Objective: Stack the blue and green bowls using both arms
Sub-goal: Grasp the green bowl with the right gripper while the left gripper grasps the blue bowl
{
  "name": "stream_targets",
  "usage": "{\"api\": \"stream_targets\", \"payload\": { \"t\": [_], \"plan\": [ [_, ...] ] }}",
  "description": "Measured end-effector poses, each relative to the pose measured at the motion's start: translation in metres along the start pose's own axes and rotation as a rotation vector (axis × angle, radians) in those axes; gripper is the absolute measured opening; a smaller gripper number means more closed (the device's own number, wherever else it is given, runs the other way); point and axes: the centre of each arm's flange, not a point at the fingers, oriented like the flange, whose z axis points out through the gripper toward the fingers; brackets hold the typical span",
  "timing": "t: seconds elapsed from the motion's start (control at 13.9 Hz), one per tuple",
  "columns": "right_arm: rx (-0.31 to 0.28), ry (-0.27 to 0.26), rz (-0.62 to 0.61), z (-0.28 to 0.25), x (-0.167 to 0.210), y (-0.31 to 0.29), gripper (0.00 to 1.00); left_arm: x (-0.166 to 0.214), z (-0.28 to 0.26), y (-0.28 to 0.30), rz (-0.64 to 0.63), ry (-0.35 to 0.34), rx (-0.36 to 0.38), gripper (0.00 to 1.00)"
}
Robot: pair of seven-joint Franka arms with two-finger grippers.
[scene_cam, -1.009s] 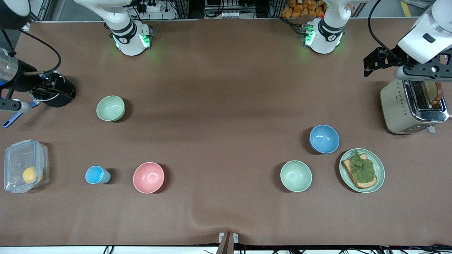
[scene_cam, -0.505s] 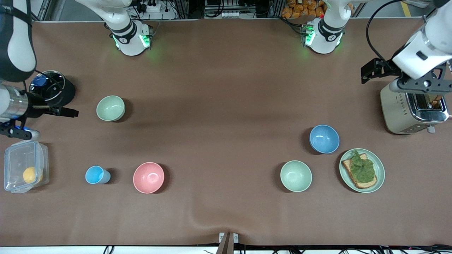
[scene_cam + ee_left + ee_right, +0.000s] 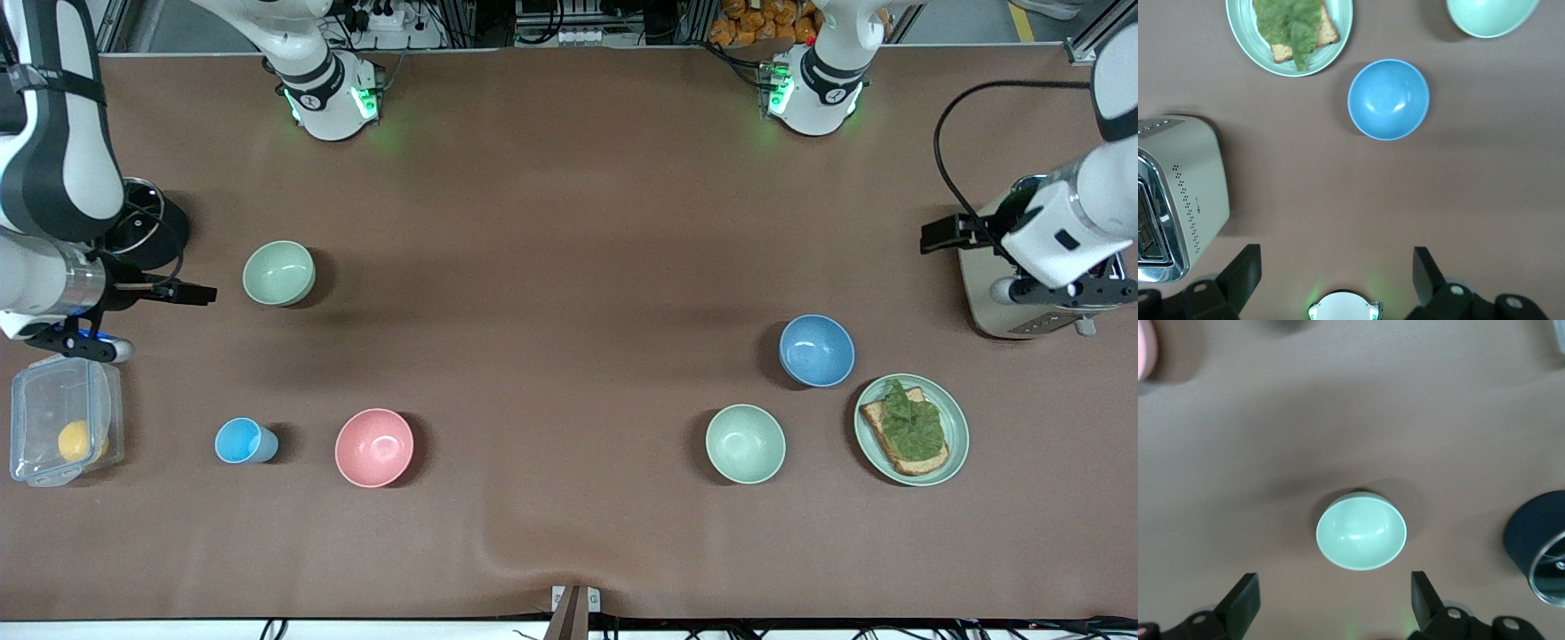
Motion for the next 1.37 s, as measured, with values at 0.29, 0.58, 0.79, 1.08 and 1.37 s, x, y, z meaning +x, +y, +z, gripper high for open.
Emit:
{"api": "stream_targets", "payload": {
  "t": [0.29,0.58,0.79,1.08,1.37],
  "plan": [
    [0.001,-0.010,0.003,0.070,0.002,0.008,1.00,0.037,0.045,-0.032,-0.047,-0.022,-0.027,1.00],
    [0.002,-0.025,-0.021,0.095,-0.002,0.015,1.00,0.053,0.101,-0.039,-0.058,-0.026,-0.038,1.00],
    [0.015,-0.017,-0.028,0.110,0.000,0.035,1.00,0.056,0.150,-0.015,-0.020,-0.002,-0.037,1.00],
    [0.019,-0.007,-0.034,0.141,-0.004,0.043,1.00,0.058,0.198,-0.011,-0.017,0.068,-0.042,1.00],
    [0.019,0.032,-0.089,0.172,-0.007,0.044,1.00,0.072,0.237,-0.011,-0.020,0.090,-0.057,1.00]
  ]
}}
